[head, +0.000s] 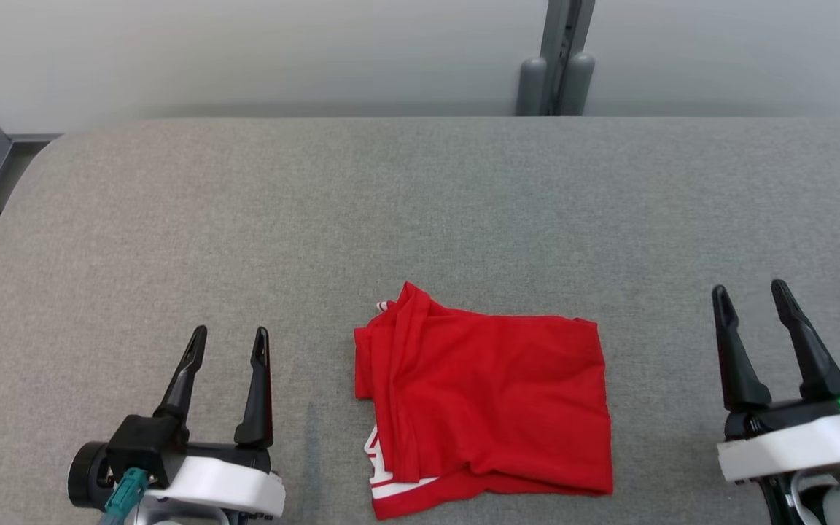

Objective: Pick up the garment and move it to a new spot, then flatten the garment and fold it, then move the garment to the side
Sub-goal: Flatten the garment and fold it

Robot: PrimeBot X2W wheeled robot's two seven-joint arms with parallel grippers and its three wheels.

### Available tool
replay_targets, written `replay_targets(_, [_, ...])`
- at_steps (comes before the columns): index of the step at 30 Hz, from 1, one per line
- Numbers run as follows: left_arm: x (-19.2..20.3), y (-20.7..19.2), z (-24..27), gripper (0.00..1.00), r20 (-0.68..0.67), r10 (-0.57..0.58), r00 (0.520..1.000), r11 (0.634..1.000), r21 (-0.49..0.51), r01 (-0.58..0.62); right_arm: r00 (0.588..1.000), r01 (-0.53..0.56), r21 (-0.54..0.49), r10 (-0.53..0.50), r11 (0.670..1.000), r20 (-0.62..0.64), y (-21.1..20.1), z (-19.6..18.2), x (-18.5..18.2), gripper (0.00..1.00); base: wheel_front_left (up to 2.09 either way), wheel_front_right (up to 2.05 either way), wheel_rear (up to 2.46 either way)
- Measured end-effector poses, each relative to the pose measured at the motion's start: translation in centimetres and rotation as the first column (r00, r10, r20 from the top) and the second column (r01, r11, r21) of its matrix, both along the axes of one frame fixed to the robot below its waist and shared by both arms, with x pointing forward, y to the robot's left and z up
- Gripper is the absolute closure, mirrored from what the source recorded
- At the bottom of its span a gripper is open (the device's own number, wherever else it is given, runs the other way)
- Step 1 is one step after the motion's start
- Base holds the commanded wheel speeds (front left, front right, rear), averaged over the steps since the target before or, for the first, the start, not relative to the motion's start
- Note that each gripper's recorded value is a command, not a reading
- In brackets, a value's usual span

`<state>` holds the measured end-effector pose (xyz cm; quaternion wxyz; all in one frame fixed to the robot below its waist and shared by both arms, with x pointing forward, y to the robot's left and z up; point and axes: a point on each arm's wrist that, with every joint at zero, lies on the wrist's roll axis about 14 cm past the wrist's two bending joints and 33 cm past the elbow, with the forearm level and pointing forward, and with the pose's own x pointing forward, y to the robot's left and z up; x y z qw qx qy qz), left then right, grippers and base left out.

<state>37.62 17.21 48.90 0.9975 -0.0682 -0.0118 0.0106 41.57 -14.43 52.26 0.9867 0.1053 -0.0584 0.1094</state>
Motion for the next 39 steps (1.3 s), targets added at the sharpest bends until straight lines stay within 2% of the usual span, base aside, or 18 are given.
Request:
replay_targets(17, [-3.1, -0.1, 1.4, 0.00, 0.009, -0.037, 0.999, 0.999, 0.019, 0.036, 0.993, 0.101, -0.048, -0.104, 0.994, -0.057, -3.4, 0.3, -6.3, 0.00, 0.00, 0.00, 0.00])
replay_targets(39, [-3.8, 0.3, 1.1, 0.00, -0.016, -0.025, 1.000, 1.000, 0.017, 0.025, 0.990, 0.118, -0.063, -0.122, 0.991, -0.071, -3.8, 0.7, -7.4, 0.00, 0.00, 0.00, 0.00])
